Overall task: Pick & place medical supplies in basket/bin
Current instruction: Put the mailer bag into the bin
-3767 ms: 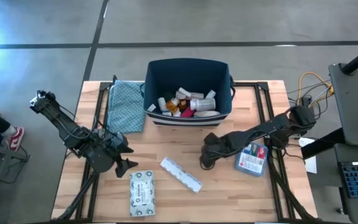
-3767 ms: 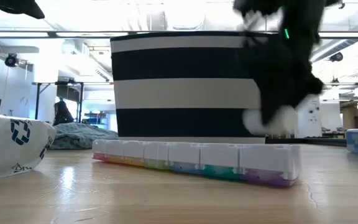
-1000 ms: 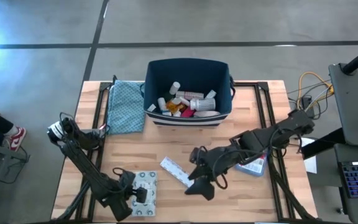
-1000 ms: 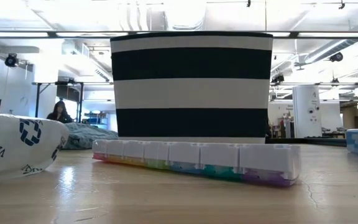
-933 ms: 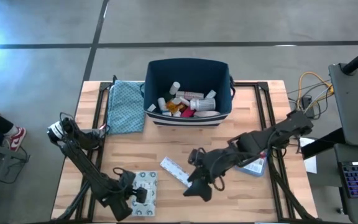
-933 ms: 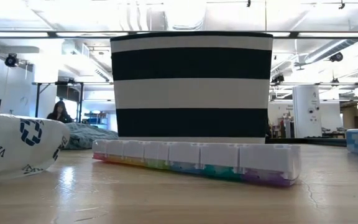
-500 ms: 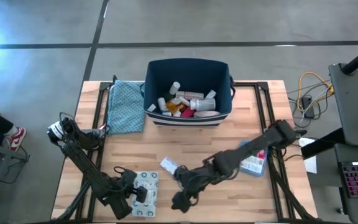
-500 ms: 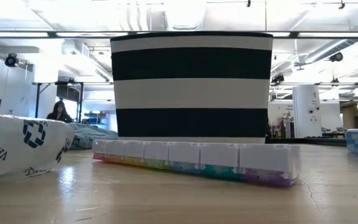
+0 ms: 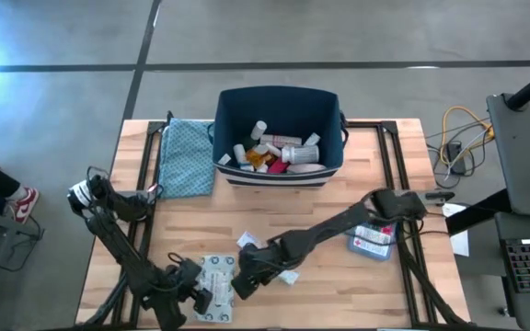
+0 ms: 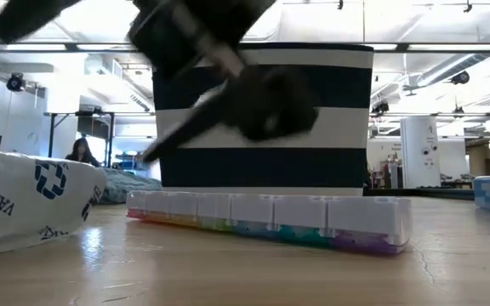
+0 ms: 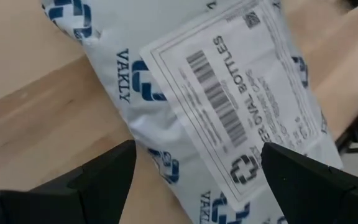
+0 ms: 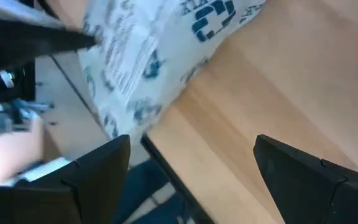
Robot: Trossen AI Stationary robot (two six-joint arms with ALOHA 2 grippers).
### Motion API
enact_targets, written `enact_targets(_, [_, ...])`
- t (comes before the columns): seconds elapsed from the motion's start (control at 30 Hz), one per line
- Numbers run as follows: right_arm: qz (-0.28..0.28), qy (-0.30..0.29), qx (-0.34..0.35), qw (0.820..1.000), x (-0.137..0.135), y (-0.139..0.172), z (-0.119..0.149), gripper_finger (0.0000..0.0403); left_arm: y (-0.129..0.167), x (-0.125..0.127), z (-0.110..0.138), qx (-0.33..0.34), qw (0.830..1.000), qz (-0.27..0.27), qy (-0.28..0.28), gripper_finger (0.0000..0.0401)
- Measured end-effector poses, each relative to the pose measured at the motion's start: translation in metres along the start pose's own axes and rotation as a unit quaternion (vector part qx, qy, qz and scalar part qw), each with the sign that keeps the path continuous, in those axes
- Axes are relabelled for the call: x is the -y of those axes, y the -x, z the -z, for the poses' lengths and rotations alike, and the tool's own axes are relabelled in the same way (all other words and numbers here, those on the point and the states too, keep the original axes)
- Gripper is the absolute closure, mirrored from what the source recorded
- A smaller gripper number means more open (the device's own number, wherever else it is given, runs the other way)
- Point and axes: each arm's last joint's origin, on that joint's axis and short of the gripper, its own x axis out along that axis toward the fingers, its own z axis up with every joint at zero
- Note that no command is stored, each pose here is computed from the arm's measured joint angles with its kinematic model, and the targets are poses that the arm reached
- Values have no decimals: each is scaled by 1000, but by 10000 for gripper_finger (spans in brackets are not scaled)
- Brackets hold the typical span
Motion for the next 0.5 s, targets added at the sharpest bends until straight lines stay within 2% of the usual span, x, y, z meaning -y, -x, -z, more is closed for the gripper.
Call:
enact_targets(0.2, [-49, -57, 11, 997, 11, -37, -15, 74, 5, 0, 10, 5, 1000, 29, -7, 77])
enact_targets(0.3, [-72, -80, 35, 994, 11, -42, -24, 74, 5, 0, 11, 12, 999, 36, -13, 77])
enact_targets(0.5, [-65, -97, 99, 988, 15, -39, -40, 74, 1, -4, 11, 19, 999, 29, -37, 77])
